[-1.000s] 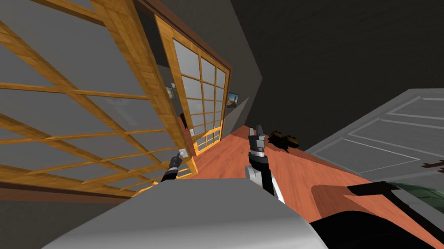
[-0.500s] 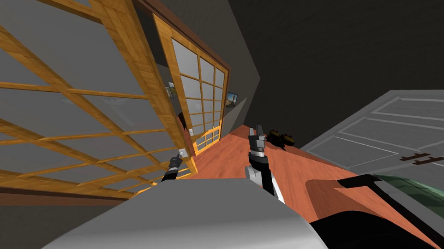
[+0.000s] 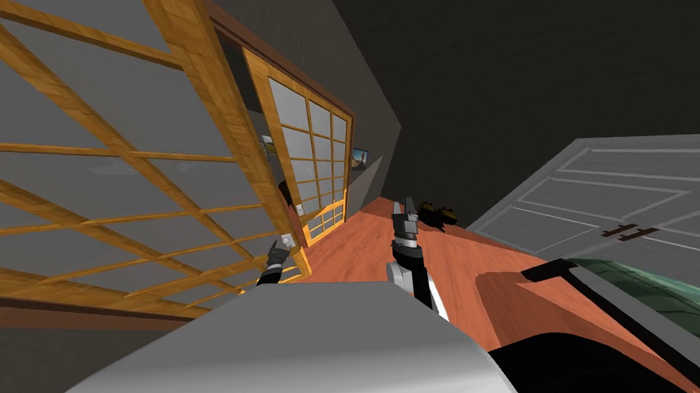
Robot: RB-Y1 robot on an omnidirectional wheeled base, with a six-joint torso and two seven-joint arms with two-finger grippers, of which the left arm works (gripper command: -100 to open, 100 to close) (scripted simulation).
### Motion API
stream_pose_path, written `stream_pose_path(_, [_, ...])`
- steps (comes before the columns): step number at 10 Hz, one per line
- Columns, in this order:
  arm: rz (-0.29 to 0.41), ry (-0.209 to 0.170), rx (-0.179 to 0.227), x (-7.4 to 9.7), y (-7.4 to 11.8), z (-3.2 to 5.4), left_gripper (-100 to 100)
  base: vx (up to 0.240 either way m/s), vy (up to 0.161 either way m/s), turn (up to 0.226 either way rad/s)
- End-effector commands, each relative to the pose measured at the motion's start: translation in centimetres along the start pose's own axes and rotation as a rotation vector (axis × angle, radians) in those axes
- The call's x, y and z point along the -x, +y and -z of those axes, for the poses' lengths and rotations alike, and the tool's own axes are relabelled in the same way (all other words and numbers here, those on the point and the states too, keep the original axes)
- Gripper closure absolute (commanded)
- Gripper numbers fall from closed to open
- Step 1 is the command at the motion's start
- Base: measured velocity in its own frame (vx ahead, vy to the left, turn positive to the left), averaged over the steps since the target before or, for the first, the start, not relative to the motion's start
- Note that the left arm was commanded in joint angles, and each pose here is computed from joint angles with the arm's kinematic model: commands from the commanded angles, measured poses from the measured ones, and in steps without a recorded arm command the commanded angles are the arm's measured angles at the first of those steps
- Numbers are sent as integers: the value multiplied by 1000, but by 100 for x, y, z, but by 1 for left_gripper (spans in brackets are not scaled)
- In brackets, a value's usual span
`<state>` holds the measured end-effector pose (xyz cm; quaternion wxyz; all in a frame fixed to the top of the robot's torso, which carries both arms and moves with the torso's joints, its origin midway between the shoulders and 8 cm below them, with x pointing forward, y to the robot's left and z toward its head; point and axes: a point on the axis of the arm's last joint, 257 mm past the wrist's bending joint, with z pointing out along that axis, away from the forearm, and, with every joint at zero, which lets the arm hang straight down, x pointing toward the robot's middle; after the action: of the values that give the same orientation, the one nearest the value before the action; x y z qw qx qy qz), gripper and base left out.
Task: Pull the door open
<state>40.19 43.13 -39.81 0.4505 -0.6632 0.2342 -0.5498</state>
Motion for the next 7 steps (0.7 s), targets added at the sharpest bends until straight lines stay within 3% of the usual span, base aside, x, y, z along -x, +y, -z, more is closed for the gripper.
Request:
stream_pose_path(1, [72, -5, -6, -28, 13, 9, -100, -89, -11, -50])
stream_pose_path(7, [287, -19, -22, -94, 46, 22, -100, -62, 8, -43])
